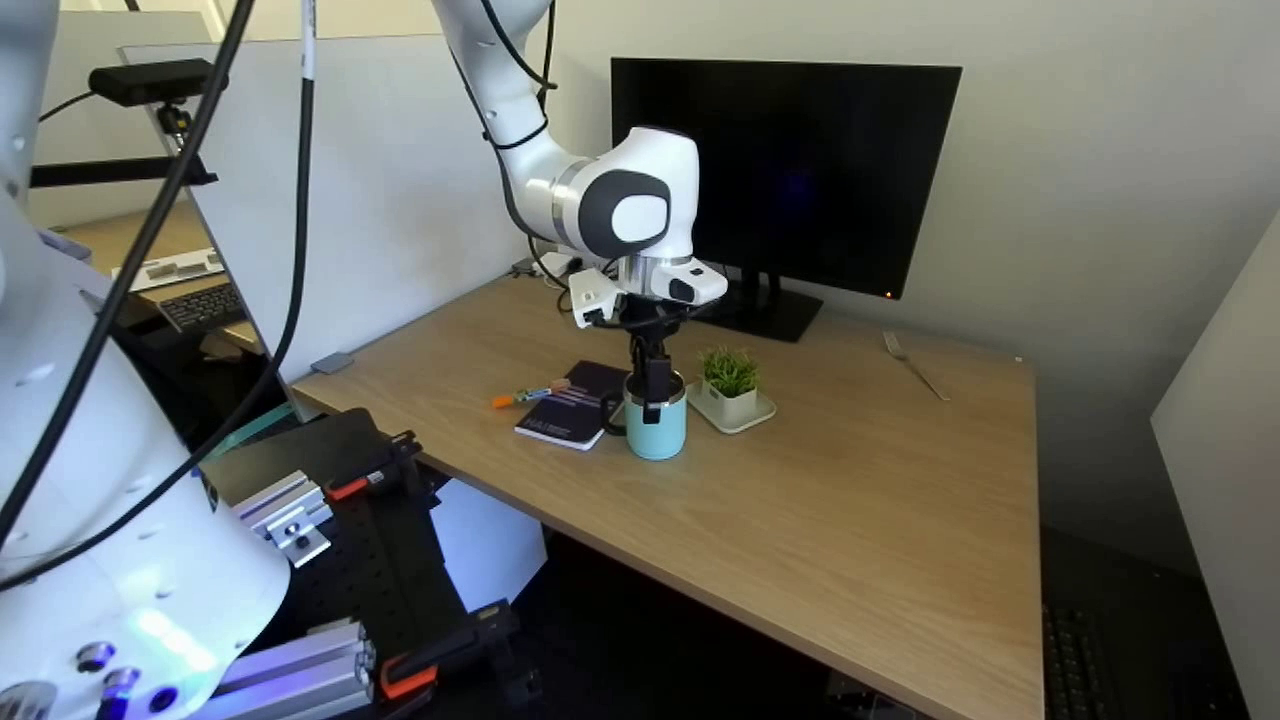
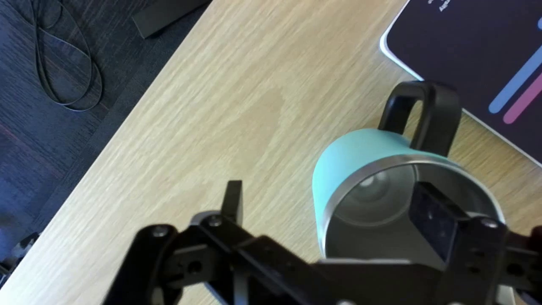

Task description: Move the green thermos to the right

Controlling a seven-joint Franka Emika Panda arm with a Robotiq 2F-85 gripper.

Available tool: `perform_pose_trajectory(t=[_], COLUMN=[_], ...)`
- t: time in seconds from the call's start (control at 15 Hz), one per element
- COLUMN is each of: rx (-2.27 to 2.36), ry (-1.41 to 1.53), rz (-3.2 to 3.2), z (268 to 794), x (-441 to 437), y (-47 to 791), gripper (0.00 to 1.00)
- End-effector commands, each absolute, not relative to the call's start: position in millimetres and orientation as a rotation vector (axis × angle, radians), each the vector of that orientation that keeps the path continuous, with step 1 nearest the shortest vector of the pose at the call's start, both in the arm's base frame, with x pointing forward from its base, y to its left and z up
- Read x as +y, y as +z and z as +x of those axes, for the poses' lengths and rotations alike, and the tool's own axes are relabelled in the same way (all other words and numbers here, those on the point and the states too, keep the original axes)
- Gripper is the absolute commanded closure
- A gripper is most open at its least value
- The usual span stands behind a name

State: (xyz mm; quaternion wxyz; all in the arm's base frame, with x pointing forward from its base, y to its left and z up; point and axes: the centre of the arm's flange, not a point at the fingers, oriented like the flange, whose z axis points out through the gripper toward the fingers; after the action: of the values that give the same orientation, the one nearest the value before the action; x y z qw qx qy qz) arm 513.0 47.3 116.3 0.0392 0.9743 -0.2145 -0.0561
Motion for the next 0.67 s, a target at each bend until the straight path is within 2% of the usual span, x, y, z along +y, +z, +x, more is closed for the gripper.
perform_pose_trajectory(t=[0.0,0.4,0.47,0.53,0.6], rx=[-0.729,-0.797,-0.798,-0.793,-0.789], ry=[-0.142,-0.163,-0.158,-0.154,-0.149], rz=[2.996,2.968,2.965,2.961,2.960], z=[509.5,509.2,509.6,508.7,509.1], x=[49.3,42.4,42.3,43.3,44.6], y=[104.3,76.4,74.1,74.0,74.2], gripper=[0.00,0.00,0.25,0.26,0.34])
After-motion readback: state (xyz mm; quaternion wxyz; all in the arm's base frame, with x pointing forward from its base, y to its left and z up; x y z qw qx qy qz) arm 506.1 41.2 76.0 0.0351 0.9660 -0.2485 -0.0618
